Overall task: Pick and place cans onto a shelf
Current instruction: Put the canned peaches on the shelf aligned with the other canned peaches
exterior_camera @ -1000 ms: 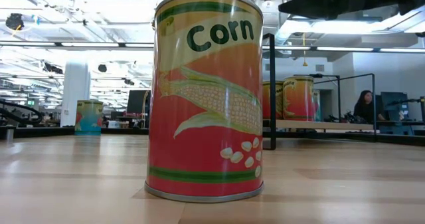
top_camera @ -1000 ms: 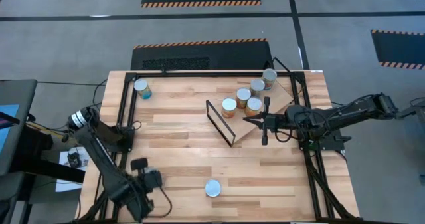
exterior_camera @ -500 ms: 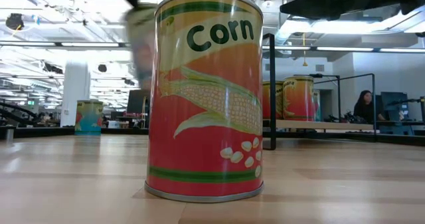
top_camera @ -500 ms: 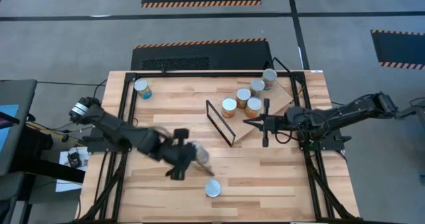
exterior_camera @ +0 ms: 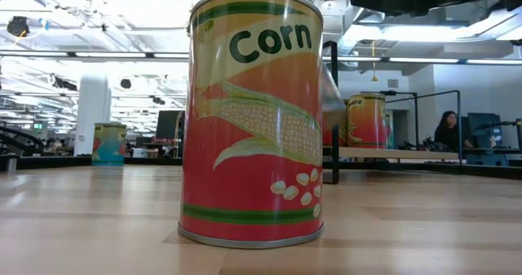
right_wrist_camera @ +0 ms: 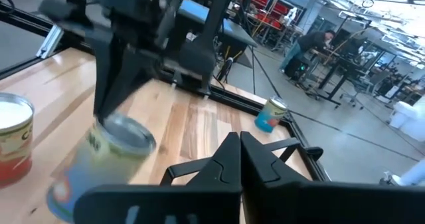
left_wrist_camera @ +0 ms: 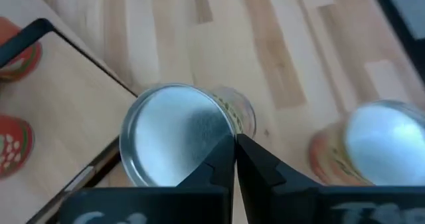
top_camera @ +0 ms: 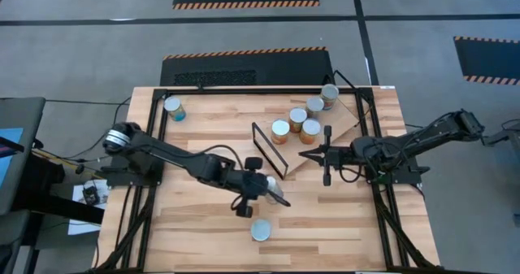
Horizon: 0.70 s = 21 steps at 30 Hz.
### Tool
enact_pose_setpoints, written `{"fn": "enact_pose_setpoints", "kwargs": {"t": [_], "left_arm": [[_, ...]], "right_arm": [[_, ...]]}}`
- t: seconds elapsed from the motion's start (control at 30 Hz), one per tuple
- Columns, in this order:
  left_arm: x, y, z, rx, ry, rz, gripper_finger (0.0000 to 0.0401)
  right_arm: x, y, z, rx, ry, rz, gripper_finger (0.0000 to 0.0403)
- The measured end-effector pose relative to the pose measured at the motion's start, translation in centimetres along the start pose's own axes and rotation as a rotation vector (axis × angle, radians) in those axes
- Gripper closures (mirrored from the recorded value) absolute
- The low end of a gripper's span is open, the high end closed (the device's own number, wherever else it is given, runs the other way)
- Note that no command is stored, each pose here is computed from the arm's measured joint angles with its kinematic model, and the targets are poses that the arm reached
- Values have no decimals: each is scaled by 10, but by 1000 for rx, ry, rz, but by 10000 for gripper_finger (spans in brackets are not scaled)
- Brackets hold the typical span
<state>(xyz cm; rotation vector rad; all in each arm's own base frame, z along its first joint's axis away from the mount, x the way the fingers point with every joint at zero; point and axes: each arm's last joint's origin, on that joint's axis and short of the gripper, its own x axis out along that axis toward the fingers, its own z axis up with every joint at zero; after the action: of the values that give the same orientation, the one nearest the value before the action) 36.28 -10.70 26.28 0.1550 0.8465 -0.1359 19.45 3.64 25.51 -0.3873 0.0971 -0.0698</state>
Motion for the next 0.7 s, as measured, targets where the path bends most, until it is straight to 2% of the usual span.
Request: {"fn": "enact_pose_setpoints", "kwargs": {"t": [0.27, 0.47, 0.7], "left_arm": [[26, 1, 0, -1, -20, 41, 401], [48, -1, -8, 19, 35, 40, 401], [54, -2, -9, 12, 28, 32, 401]], "right_arm": [[0, 1, 0, -8, 2, 4, 394], [0, 1, 0, -12, 5, 5, 393], [0, 1, -1, -13, 7, 6, 394]]}}
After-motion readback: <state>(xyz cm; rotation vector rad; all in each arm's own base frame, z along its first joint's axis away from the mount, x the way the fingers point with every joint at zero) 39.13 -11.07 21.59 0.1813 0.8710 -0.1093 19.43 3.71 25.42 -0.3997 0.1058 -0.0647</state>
